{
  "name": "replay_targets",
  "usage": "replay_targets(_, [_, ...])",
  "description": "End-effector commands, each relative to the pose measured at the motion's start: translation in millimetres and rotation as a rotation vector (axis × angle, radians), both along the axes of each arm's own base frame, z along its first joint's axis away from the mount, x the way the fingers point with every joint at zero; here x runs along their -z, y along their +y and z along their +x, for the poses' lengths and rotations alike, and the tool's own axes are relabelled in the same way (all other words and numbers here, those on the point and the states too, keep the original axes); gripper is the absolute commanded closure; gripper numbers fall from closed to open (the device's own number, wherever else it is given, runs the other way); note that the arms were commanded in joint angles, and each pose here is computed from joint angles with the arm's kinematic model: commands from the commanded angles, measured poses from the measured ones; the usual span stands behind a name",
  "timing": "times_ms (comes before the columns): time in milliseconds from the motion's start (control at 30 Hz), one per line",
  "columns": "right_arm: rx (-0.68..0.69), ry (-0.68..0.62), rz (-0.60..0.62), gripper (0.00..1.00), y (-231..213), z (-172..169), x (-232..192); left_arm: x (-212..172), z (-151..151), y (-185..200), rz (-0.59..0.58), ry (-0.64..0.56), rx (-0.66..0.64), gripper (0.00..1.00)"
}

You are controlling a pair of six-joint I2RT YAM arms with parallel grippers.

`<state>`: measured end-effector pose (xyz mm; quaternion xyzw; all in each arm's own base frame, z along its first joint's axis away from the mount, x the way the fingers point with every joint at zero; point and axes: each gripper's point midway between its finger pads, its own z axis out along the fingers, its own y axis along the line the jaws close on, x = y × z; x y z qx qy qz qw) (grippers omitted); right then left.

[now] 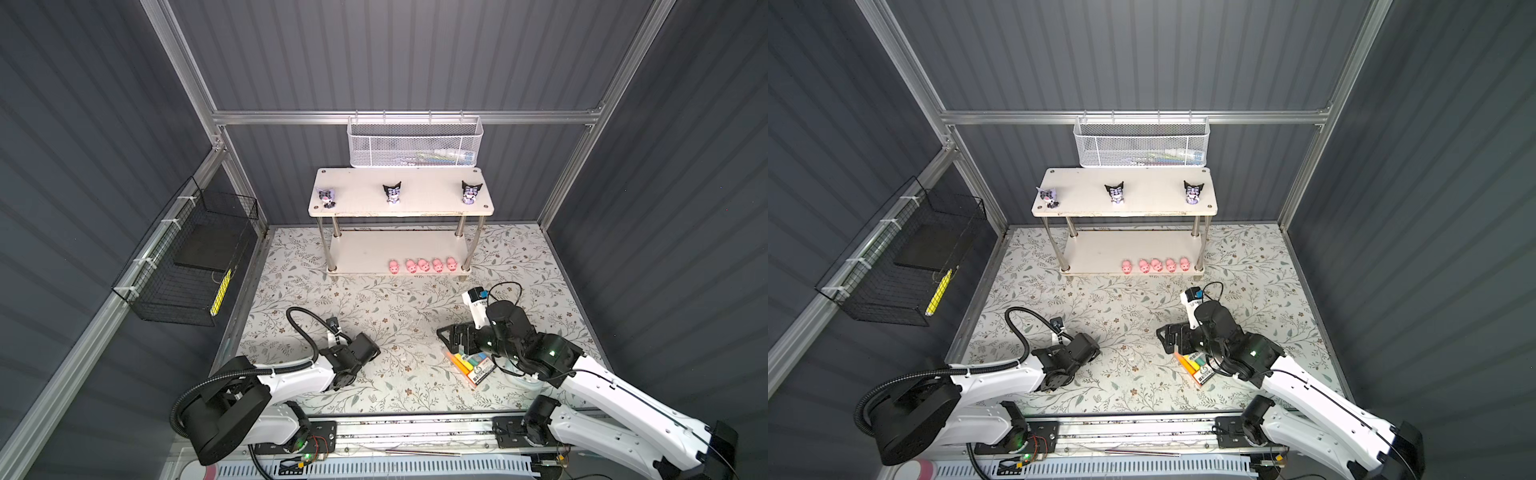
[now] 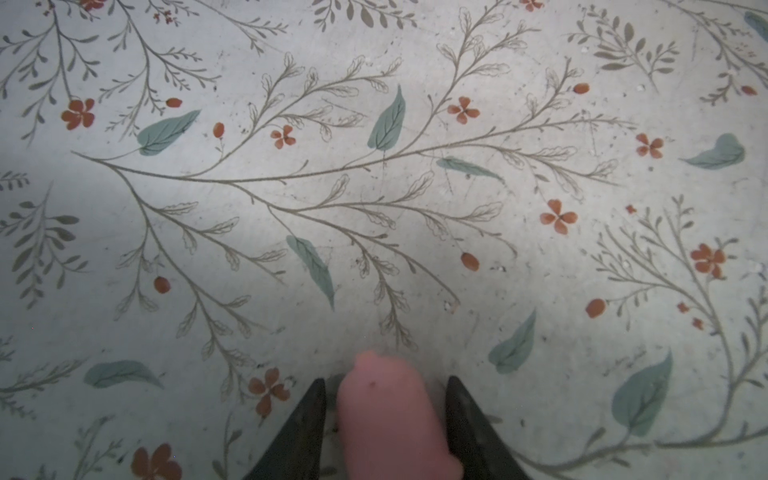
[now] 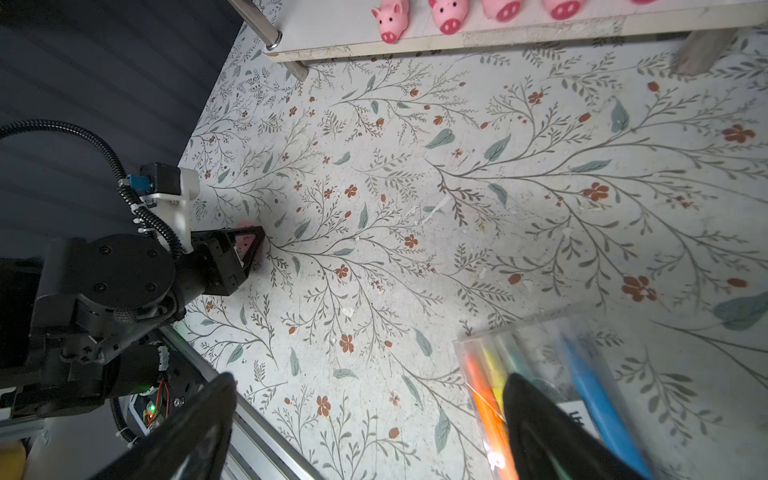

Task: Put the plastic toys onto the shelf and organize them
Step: 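Close the left gripper on the pink pig and lift it, then carry the pink pig with the left gripper to the lower shelf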

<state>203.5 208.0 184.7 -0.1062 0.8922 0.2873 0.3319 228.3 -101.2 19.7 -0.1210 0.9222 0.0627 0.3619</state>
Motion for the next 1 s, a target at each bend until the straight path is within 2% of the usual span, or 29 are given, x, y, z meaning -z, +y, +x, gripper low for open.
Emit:
replay_targets(0, [0.010,0.000,-0.029,0.01,-5.4,0.6,5.5,0.2,1.3,-0.8,0.021,0.004,-0.001,0.59])
replay_targets(167, [0.010,-0.004,-0.030,0.01,-5.7,1.5,4.0,3.4,2.9,-4.2,0.027,0.017,0.008,0.68])
replay_targets(333, [0.010,-0.007,-0.030,0.01,-5.3,3.1,2.3,1.1,5.2,-9.3,0.023,0.022,0.022,0.72])
replay_targets(700, [0.002,-0.013,-0.020,0.01,-2.9,4.8,-3.9,-28.1,17.4,-26.8,0.031,0.010,0.101,0.73])
replay_targets(967, [0.002,-0.023,-0.018,0.01,-4.1,5.2,-9.5,-55.1,44.6,-55.8,0.075,-0.016,0.198,0.74])
